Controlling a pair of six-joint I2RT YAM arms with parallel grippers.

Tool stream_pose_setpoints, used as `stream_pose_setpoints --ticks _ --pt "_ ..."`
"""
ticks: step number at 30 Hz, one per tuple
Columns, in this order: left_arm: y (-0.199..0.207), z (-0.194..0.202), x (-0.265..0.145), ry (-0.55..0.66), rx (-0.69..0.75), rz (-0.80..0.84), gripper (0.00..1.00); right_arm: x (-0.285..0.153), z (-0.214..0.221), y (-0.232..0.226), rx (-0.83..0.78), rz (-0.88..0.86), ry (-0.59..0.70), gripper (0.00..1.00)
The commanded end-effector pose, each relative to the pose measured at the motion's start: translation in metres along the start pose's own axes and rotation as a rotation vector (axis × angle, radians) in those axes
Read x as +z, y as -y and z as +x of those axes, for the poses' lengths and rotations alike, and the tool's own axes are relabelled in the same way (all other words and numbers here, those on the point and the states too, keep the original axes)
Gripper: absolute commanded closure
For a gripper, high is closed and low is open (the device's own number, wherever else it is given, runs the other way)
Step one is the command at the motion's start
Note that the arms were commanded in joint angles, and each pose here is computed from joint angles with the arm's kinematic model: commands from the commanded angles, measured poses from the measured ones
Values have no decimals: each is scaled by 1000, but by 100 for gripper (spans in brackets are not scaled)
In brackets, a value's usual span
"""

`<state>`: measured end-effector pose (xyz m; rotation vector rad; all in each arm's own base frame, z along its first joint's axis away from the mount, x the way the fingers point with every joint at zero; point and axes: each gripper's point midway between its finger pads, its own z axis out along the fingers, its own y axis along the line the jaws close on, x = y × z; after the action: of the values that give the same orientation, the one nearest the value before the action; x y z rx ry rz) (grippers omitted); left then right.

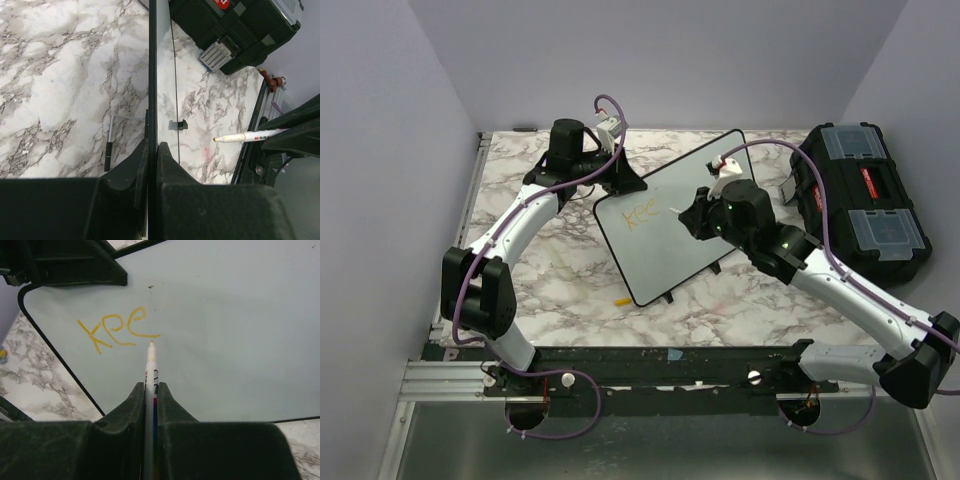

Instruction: Write a sentence on the whiteboard

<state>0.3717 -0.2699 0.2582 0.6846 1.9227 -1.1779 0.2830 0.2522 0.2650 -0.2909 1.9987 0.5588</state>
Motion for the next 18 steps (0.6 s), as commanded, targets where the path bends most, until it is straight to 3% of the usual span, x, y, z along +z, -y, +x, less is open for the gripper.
stream_pose_setpoints --ticks 1,18 --pt "-8 28 15 -62 90 -2 100 11 -14 -10 -6 -32 47 99" --pt "-7 28 14 -57 92 10 100 41 -34 -9 33 37 96 99"
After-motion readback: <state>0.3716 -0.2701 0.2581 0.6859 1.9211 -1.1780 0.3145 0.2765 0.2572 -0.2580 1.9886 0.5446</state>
